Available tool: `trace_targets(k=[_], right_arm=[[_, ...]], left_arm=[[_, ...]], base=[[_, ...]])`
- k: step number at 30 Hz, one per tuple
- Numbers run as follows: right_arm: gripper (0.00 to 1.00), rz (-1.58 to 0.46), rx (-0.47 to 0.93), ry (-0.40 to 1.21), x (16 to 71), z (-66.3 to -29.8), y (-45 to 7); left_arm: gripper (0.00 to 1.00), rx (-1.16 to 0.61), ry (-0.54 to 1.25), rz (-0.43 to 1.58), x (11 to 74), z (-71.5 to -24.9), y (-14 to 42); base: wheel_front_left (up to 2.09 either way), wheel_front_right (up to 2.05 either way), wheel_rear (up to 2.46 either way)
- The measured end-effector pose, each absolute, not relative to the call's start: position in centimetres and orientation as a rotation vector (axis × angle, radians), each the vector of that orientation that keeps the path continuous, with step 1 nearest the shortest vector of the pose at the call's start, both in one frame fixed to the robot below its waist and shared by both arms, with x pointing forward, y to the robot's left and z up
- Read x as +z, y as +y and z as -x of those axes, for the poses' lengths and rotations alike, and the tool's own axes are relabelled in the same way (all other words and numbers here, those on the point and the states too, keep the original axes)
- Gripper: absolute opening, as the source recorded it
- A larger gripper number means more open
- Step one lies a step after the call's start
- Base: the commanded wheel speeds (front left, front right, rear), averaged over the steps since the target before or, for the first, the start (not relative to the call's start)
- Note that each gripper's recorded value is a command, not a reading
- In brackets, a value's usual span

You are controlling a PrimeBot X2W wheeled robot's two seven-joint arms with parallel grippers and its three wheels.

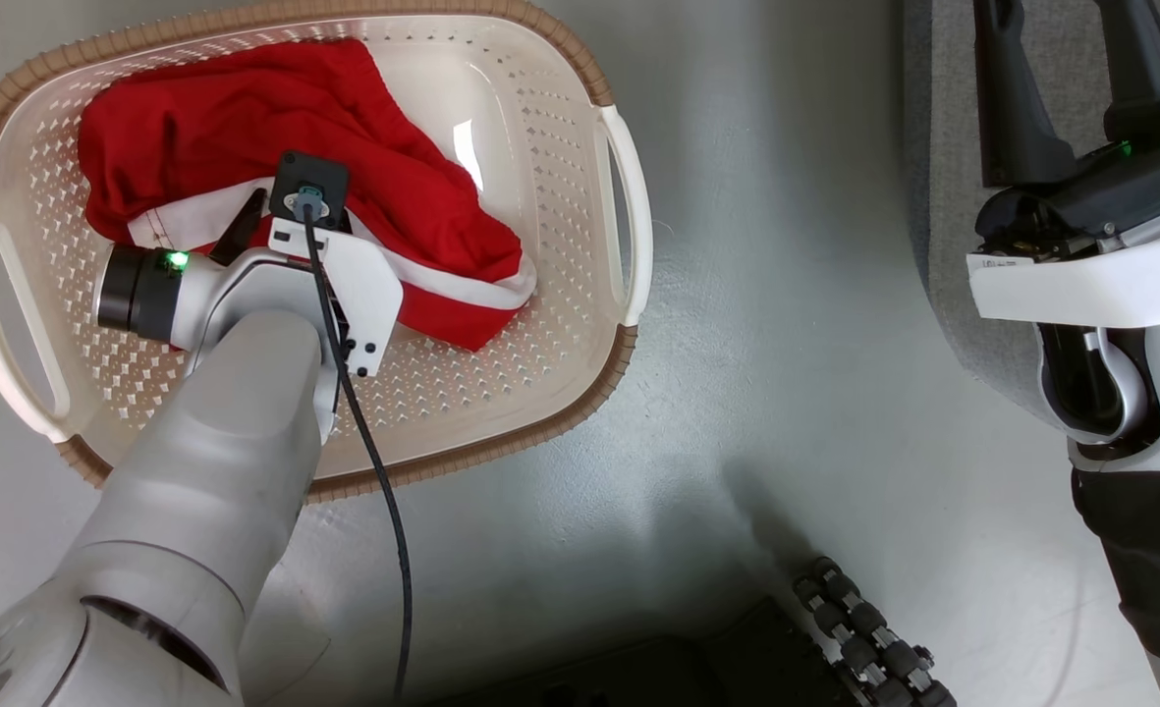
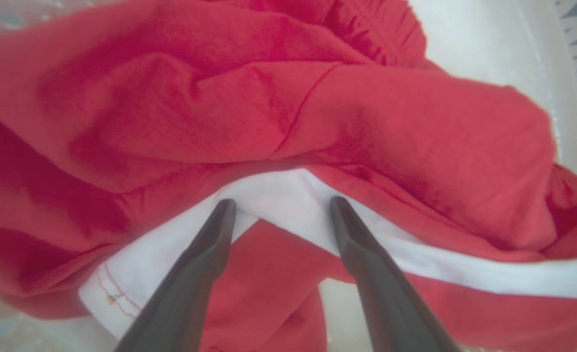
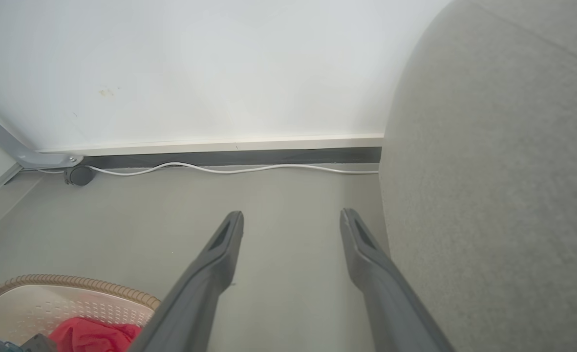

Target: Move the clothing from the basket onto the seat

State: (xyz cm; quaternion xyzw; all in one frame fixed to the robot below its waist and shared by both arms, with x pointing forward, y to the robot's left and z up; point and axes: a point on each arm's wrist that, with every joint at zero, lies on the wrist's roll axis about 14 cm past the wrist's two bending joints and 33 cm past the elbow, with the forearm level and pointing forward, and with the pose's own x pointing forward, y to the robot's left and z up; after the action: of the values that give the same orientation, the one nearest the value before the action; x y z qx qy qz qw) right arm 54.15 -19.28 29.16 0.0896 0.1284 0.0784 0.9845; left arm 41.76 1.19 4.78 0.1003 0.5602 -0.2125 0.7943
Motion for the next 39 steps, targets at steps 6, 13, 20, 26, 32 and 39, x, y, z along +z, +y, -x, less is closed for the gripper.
trace_targets(k=[6,13,20,26,32,39], right_arm=[[1.00,-0.180,0.158,0.252,29.3,-54.2,-19.3],[1.00,-0.193,0.148,0.246,29.4,-54.2,-19.6],[1.00,-0.192,0.127,0.222,30.5,-54.5,-20.2],[1.00,-0.172,0.106,0.180,33.0,-54.9,-21.3],[1.00,-0.165,0.108,0.124,36.3,-55.1,-21.5],[1.00,-0.163,0.111,0.078,39.8,-54.3,-21.4]], left_arm=[[1.00,-0.458,1.235,-0.223,4.4,-41.3,1.2],[0.00,-0.471,1.254,-0.208,4.2,-40.9,0.8],[0.00,-0.472,1.187,-0.171,5.0,-42.2,0.3],[0.00,-0.472,1.085,-0.140,7.7,-43.8,0.1],[0.00,-0.471,1.014,-0.099,10.9,-44.2,0.2],[0.00,-0.450,0.914,-0.061,15.5,-44.9,0.5]], base=[[0.00,0.00,0.00],[0.00,0.00,0.00],[0.00,0.00,0.00],[0.00,0.00,0.00],[0.00,0.00,0.00],[0.00,0.00,0.00]])
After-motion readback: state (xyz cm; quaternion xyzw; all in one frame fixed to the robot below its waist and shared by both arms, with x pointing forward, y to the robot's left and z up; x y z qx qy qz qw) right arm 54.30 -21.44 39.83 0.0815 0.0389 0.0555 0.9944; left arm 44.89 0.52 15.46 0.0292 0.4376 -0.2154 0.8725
